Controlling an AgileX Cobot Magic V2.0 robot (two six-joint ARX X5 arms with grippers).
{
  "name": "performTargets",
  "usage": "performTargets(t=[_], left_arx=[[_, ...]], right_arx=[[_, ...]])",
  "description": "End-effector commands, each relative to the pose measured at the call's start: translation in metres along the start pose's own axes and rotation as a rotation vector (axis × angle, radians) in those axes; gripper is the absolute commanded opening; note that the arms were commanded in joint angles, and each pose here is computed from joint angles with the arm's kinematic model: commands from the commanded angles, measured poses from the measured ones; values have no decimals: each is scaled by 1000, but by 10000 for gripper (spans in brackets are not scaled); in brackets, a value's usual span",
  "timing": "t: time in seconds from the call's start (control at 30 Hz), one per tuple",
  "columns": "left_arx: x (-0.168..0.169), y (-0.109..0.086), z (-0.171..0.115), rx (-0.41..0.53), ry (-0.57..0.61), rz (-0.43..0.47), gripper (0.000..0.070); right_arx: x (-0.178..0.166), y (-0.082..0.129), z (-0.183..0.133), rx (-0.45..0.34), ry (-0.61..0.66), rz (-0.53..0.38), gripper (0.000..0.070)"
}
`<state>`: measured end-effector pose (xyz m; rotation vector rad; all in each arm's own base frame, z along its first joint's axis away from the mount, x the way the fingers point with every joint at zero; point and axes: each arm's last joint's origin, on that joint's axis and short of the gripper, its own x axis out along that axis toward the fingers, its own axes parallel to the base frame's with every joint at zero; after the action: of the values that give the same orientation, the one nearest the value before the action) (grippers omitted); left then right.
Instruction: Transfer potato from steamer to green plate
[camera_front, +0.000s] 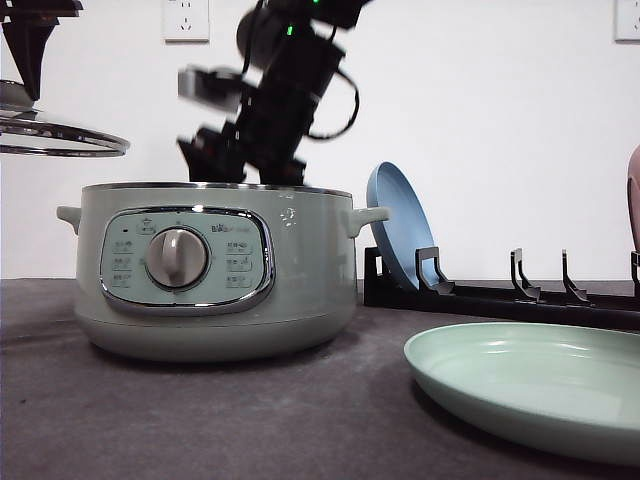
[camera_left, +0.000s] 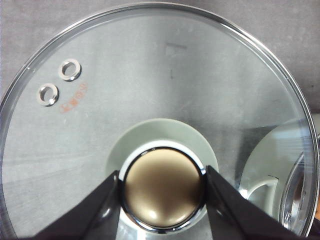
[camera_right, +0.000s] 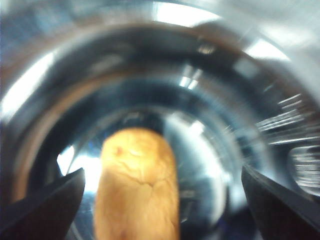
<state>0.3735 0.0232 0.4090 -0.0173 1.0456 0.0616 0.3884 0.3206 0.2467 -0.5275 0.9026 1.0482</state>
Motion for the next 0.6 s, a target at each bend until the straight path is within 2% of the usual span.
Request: performTargets(t=[0.0,0.33,0.37,0.47,0.57], left_arx=[[-21,0,2,5,-71,0,0],[-21,0,3,4,-88,1,0],[-21,0,4,4,-89,1,0],[-21,0,4,4,-90,1,0],[-21,0,4,4,-90,1,0]], right_arx=[[11,2,2,-16,-3,20,627],[24,1,-4,4,18,73,606],[24,2,-5,5,20,77,589],[24,2,-5,7,20,88,465],[24,2,-5,9,23,87,372]])
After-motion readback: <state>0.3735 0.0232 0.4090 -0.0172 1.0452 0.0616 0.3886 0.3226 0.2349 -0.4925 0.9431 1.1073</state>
